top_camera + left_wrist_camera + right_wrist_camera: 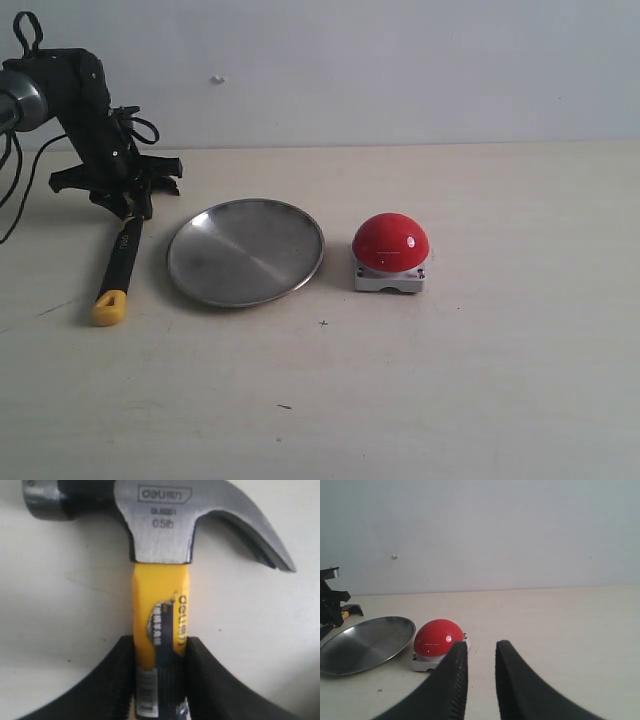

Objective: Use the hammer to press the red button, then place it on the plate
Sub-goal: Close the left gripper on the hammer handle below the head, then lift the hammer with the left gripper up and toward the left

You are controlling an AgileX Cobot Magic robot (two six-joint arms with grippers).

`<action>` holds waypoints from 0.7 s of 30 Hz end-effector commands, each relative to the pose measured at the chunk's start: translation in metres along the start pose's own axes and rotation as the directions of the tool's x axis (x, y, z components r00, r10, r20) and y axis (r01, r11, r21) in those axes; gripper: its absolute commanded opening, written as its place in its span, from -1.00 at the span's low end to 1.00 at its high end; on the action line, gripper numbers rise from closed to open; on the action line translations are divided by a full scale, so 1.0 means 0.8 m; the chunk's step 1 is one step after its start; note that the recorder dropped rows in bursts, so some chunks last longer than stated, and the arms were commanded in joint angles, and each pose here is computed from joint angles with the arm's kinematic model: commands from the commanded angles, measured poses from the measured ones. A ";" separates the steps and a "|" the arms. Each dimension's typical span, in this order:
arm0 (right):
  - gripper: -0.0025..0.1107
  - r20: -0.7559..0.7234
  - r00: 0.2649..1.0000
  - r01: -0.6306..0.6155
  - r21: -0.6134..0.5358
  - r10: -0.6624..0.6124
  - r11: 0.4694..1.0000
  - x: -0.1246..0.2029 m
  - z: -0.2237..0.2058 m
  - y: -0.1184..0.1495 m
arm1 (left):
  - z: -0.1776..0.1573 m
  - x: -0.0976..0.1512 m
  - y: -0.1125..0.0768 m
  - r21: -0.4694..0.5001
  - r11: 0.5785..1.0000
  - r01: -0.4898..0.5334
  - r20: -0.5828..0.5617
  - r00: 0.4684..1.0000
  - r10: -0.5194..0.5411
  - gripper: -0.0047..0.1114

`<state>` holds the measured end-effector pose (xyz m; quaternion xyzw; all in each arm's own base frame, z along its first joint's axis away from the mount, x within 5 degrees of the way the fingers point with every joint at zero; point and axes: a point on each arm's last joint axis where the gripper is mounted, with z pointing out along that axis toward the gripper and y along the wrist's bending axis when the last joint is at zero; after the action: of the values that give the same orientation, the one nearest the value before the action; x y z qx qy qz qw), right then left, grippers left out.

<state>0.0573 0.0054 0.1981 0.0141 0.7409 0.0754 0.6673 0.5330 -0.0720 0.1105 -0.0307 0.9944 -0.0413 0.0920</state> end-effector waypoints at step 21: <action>-0.58 0.003 1.000 -0.002 0.006 0.002 1.000 0.001 0.000 -0.001 | -0.106 -0.016 -0.038 0.006 0.995 -0.101 0.245 0.965 0.097 -0.92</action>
<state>0.0573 0.0054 0.1981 0.0141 0.7409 0.0754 0.6673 0.5297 -0.0923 0.1811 0.0169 0.9830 -0.0361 0.1789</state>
